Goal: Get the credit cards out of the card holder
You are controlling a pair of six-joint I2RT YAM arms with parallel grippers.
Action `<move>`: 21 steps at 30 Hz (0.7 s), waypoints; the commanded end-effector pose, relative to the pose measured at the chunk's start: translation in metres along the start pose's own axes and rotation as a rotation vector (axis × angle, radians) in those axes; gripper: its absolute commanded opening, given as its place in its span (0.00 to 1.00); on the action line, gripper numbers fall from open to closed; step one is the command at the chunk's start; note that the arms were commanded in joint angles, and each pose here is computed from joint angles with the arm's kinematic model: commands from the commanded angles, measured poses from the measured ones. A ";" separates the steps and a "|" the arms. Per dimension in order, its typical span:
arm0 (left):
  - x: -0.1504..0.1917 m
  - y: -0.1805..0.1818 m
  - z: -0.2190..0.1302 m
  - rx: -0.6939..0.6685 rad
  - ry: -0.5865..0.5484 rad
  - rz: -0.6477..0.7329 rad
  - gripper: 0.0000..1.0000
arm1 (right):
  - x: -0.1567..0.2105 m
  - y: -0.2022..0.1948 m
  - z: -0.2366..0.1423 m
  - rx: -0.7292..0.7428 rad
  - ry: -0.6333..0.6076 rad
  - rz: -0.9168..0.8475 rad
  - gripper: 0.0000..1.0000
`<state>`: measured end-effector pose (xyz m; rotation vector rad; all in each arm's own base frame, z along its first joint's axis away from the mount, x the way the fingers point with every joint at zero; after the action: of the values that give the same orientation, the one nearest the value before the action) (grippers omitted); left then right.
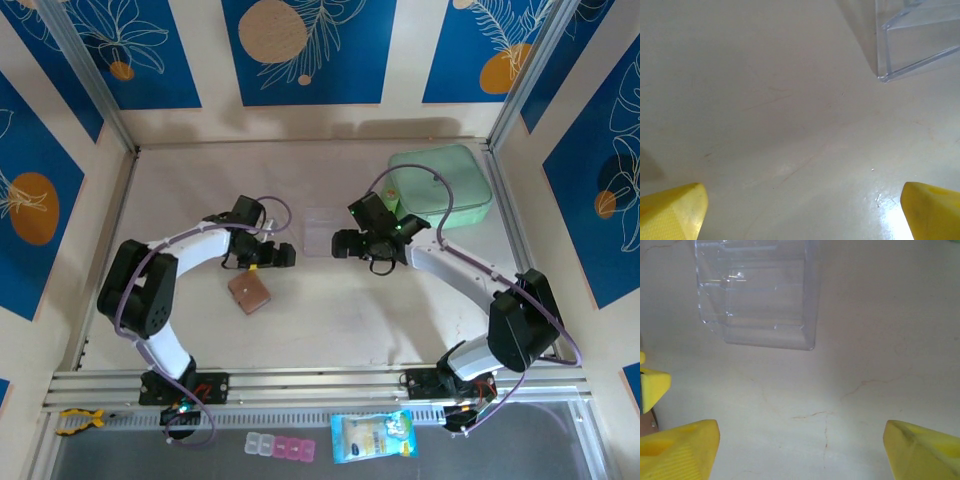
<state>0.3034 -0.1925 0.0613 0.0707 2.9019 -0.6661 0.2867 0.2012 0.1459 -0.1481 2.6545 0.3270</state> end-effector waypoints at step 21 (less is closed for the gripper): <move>0.111 0.006 -0.025 -0.160 0.109 -0.018 1.00 | 0.017 -0.011 -0.012 -0.043 0.008 0.027 0.85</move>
<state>0.2079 -0.1749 0.0647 0.0989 3.0143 -0.4930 0.2726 0.1871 0.1452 -0.1295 2.6555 0.3552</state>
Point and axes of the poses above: each hand's point on the last joint's axis, 136 mm out from that joint toward the fingers, its own z axis out along the fingers, its own y axis along the line the jaws close on, x = y × z, the point moved 2 cm from there along -z, back along the fingers, and after that the axes turned 5 degrees about -z, right-handed, at the moved point
